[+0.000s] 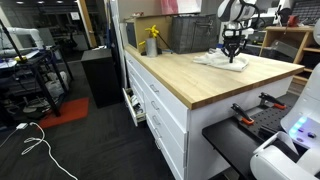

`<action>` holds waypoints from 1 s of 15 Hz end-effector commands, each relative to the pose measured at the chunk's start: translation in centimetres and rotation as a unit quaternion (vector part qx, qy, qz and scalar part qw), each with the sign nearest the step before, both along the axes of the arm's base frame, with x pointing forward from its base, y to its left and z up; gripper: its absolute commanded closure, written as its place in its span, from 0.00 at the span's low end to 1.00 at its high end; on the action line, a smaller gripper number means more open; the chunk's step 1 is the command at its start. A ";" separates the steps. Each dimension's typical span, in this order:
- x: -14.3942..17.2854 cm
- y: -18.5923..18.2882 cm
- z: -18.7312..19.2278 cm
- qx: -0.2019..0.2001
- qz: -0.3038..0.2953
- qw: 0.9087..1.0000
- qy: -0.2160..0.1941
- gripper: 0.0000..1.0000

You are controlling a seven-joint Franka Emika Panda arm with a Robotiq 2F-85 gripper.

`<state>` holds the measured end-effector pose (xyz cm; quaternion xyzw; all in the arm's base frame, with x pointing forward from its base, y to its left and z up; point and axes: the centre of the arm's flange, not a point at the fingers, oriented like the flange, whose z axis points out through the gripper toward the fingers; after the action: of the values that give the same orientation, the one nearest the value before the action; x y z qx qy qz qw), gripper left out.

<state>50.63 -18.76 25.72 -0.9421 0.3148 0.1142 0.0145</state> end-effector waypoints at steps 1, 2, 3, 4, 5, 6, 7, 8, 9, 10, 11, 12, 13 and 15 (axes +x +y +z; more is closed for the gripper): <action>-2.2 -0.2 -1.4 0.000 0.002 1.000 0.005 1.00; -2.7 -0.1 -1.8 0.003 0.006 1.000 0.010 1.00; -3.3 0.1 -2.3 0.005 0.010 1.000 0.014 1.00; -3.9 0.3 -2.9 0.006 0.015 1.000 0.019 1.00; -4.2 0.5 -3.5 0.005 0.020 1.000 0.021 1.00; -4.2 0.6 -3.8 0.004 0.025 0.999 0.021 1.00; -4.4 0.8 -4.4 0.011 0.031 0.999 0.030 1.00; -4.6 1.0 -4.3 0.023 0.038 0.998 0.033 1.00; -5.1 1.4 -3.9 0.035 0.057 0.997 0.035 1.00; -5.7 1.8 -3.6 0.043 0.078 0.995 0.036 1.00; -6.3 2.3 -3.5 0.052 0.098 0.993 0.038 1.00; -7.2 2.9 -3.5 0.061 0.121 0.990 0.042 1.00; -7.9 3.4 -3.6 0.070 0.141 0.987 0.044 1.00; -9.1 4.2 -3.5 0.091 0.171 0.980 0.052 1.00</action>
<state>45.48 -16.50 23.35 -0.9693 0.1860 0.1557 0.0408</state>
